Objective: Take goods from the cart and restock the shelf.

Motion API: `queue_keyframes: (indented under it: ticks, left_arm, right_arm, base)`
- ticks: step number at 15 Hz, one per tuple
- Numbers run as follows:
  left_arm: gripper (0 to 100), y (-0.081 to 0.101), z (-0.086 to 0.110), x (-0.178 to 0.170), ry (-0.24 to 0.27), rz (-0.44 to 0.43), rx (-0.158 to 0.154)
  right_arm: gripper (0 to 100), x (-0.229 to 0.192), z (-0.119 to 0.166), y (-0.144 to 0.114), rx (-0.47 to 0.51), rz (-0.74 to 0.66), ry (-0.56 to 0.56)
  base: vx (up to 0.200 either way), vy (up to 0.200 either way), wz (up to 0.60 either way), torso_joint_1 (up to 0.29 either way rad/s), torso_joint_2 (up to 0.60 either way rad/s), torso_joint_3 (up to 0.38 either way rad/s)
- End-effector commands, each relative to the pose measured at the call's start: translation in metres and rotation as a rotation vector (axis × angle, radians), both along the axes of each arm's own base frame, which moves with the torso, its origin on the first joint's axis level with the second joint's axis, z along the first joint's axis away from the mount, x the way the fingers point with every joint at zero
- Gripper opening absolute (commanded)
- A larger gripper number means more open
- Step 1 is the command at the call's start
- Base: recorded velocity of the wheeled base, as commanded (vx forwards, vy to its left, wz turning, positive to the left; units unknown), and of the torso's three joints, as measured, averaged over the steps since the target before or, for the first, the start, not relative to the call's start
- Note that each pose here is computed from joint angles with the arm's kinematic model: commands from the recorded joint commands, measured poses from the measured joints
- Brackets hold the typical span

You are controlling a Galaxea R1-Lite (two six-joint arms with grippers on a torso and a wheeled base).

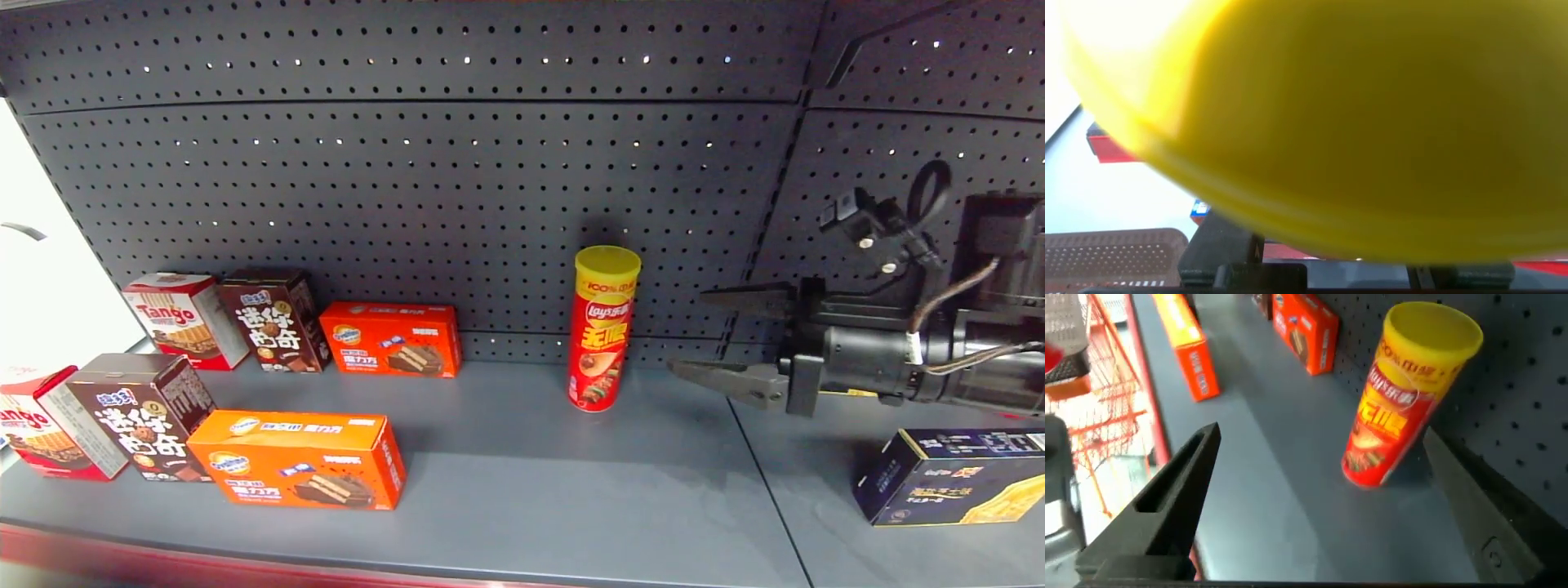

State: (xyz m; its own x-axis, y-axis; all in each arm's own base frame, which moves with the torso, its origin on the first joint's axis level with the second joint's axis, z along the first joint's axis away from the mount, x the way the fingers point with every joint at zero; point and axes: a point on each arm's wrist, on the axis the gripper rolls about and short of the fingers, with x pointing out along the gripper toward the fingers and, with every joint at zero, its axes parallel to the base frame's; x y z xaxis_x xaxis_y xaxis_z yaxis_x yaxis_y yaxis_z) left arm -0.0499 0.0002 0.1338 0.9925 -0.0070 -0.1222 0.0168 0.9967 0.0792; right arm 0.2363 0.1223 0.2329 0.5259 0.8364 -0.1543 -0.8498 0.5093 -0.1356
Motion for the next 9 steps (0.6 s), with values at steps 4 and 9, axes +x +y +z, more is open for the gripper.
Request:
queue_keyframes:
  ticks: [4,9]
  left_arm:
    - [0,0.0,0.005,-0.001,-0.012,-0.005,-0.014]
    - [0,0.0,0.002,0.0,-0.001,-0.005,-0.014]
  right_arm:
    - [100,0.046,-0.041,0.019,-0.011,-0.001,0.053]
    - [100,0.075,-0.05,0.014,0.024,0.037,0.012]
  base:
    - [0.0,0.0,0.0,0.0,0.0,0.0]
    - [0.0,0.0,0.0,0.0,0.0,0.0]
